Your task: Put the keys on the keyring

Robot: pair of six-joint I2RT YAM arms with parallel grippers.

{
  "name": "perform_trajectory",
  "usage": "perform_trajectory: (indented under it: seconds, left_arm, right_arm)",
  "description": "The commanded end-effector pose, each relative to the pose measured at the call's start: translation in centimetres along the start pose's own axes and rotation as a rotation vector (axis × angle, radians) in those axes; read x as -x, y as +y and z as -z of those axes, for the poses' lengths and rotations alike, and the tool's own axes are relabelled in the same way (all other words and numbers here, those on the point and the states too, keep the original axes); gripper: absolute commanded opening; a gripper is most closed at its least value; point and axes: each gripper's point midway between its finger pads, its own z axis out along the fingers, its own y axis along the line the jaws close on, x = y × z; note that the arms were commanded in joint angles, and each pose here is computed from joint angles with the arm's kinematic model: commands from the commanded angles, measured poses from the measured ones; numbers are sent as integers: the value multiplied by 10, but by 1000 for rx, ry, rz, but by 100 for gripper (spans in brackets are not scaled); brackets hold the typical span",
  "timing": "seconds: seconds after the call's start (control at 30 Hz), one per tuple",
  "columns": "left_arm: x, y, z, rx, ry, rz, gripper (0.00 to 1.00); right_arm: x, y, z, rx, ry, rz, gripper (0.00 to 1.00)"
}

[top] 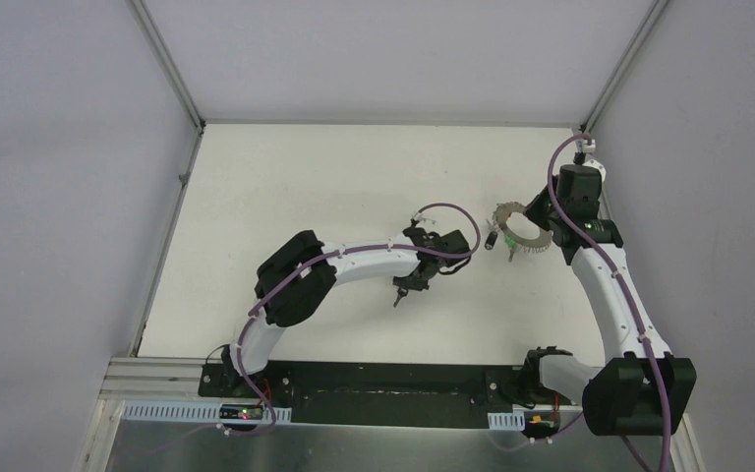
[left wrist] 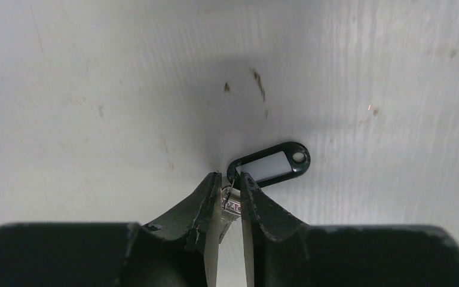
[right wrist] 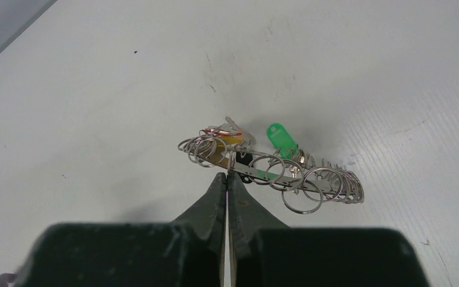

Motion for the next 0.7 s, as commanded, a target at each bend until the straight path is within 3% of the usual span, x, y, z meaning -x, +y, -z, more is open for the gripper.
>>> perform_trajectory:
  seconds: [0.0, 0.37, 0.67]
  left_arm:
    - [-20, 5, 30, -33, 11, -48, 19]
    - [-22, 2, 53, -129, 28, -36, 34]
    - [-29, 3, 54, -145, 70, 18, 28]
  right_arm:
    - [11, 14, 13, 79, -41, -29, 0]
    - [3, 18, 14, 112, -15, -9, 0]
    - [-4, 23, 15, 150, 11, -8, 0]
